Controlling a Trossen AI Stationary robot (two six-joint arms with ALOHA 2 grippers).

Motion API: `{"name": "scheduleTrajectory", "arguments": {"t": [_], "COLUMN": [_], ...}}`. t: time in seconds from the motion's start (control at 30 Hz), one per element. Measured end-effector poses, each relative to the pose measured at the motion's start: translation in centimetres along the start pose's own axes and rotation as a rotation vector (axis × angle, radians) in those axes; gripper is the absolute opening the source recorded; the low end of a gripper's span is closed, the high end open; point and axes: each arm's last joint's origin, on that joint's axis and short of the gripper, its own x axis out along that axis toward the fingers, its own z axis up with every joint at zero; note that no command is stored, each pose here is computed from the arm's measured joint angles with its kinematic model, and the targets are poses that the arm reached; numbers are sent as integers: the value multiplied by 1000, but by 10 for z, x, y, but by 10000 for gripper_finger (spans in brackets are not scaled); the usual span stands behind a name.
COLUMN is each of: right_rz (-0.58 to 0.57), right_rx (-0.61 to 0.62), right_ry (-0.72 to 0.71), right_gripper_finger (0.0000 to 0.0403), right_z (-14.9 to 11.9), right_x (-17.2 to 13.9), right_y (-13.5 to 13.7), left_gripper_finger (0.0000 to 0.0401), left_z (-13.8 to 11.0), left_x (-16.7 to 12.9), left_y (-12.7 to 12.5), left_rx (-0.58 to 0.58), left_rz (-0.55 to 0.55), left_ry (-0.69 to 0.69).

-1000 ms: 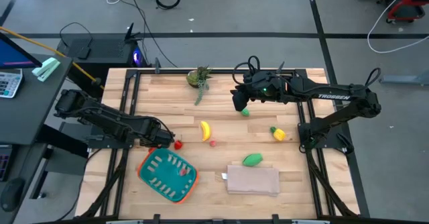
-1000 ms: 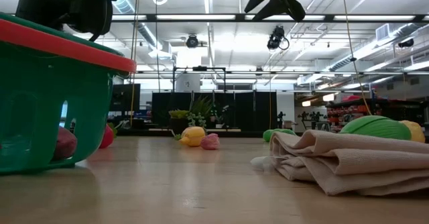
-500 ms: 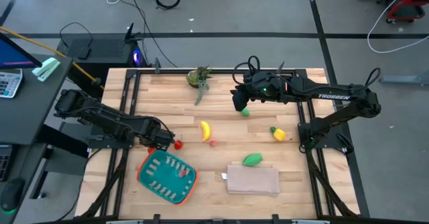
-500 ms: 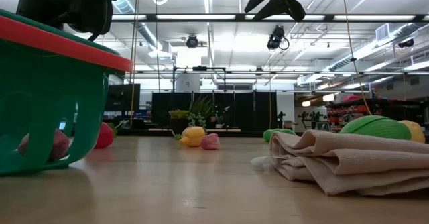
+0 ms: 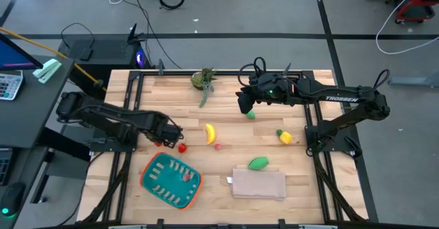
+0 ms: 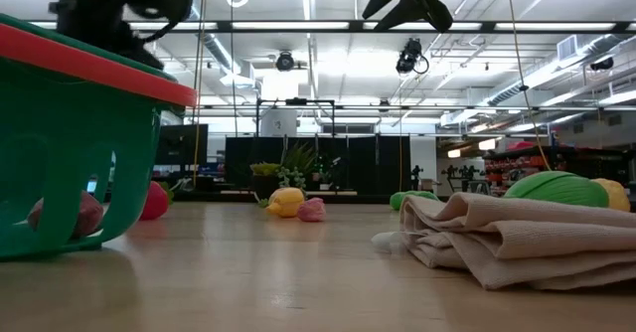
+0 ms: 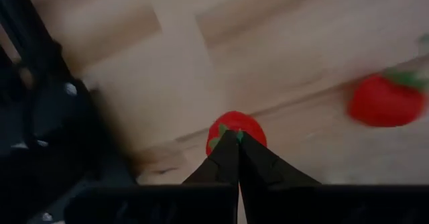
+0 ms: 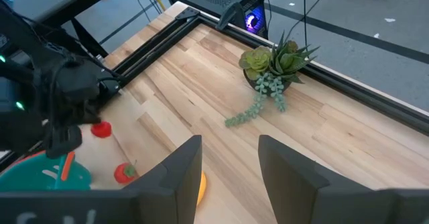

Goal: Pick and placing Produce into tupperware
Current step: Put the left red strawberry into the blue basket

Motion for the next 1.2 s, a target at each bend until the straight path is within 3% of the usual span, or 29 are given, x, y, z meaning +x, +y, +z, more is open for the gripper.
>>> {"name": "scheduleTrajectory", "arguments": {"t": [0.27,0.57,0.7,0.9,1.03,1.2], "right_rz": [0,-17,-24,-29,-36,-40], "right_rx": [0,4,7,-27,-50,-59], "right_ry": [0,-10,-12,-5,7,21], "right_gripper_finger": [156,156,156,156,156,156], "right_z": [0,1,2,2,0,-1], "right_x": [0,1,1,1,1,1], "right_y": [0,-2,-4,-4,-5,-5], "left_gripper_finger": [1,0,0,0,0,0], "left_z": [20,14,-3,-51,-76,-99], "left_x": [-62,-111,-109,-100,-90,-66], "left_y": [-9,-24,-38,-72,-88,-106], "left_rx": [79,288,375,675,729,788], "left_rz": [-106,-291,-323,-415,-418,-332], "left_ry": [-94,-128,-53,30,46,74]}}
